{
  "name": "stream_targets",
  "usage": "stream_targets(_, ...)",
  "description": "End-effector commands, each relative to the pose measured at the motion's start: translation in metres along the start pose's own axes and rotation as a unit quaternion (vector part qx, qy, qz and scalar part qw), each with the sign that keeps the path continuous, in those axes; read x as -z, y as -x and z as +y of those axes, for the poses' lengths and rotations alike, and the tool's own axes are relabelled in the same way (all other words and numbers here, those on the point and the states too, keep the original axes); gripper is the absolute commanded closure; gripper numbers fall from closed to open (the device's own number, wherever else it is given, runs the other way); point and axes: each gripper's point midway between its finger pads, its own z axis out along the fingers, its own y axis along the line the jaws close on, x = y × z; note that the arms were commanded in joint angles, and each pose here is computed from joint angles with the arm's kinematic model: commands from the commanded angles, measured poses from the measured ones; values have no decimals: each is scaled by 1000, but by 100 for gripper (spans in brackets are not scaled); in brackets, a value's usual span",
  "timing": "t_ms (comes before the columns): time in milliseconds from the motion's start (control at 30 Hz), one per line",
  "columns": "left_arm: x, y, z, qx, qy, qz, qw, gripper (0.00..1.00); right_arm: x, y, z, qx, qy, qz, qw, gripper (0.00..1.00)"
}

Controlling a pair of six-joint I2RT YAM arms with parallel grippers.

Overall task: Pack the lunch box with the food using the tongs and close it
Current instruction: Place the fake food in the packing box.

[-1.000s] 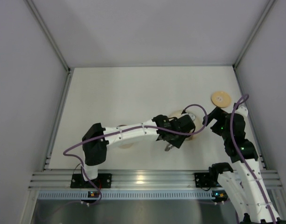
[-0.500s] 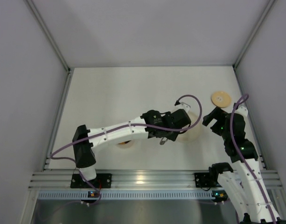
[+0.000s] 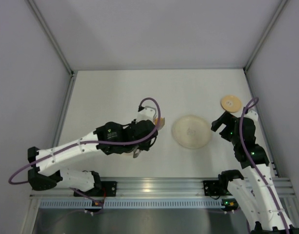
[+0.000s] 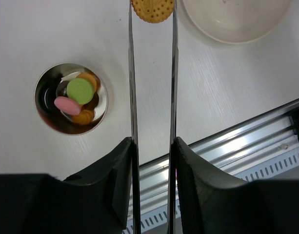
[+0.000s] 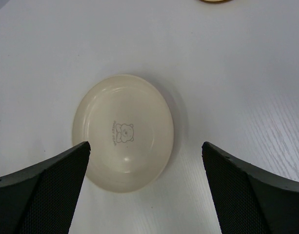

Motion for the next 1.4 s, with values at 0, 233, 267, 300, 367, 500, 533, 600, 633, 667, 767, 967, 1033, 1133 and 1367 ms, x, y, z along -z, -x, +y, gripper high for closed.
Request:
stream_targets(0, 17, -20, 36, 43, 34, -4, 998, 60, 4, 19, 10, -5, 15, -24, 1000, 4)
stream_targets(233, 27, -57, 74, 85, 60, 12, 995, 60, 2, 16, 9, -8, 15, -22, 1000, 5)
stream_targets(267, 28, -61, 78, 88, 63, 14, 994, 60, 1, 15, 8, -8, 15, -21, 1000, 5)
stream_targets(300, 31, -64, 83, 98, 65, 12, 993, 60, 1, 15, 9, -8, 16, -22, 1000, 5)
stream_targets(367, 28, -74, 90, 106, 75, 16, 991, 60, 0, 12, 8, -8, 15, -20, 1000, 5)
stream_targets(500, 26, -84, 98, 115, 83, 18, 990, 59, -3, 9, 8, -8, 17, -15, 1000, 5)
stream_targets(533, 25, -86, 98, 116, 83, 19, 990, 59, -4, 8, 8, -8, 18, -14, 1000, 5)
stream_targets(600, 24, -88, 99, 117, 85, 21, 989, 59, -4, 8, 8, -7, 17, -14, 1000, 5)
stream_targets(633, 23, -89, 100, 115, 87, 22, 989, 59, -4, 9, 7, -7, 16, -15, 1000, 5)
stream_targets(667, 23, -90, 100, 116, 88, 22, 989, 59, -5, 7, 6, -6, 15, -13, 1000, 5)
stream_targets(767, 23, -90, 101, 116, 90, 21, 989, 57, -6, 6, 6, -5, 14, -12, 1000, 5)
stream_targets(967, 21, -91, 99, 112, 87, 25, 990, 55, -7, 5, 5, -7, 15, -13, 1000, 5)
stream_targets(1033, 20, -92, 98, 109, 87, 29, 990, 54, -7, 4, 5, -7, 15, -12, 1000, 5)
stream_targets(1133, 19, -92, 97, 107, 83, 30, 990, 53, -7, 5, 6, -7, 15, -12, 1000, 5)
stream_targets(1367, 20, -94, 96, 107, 82, 33, 990, 53, -6, 5, 5, -6, 15, -13, 1000, 5)
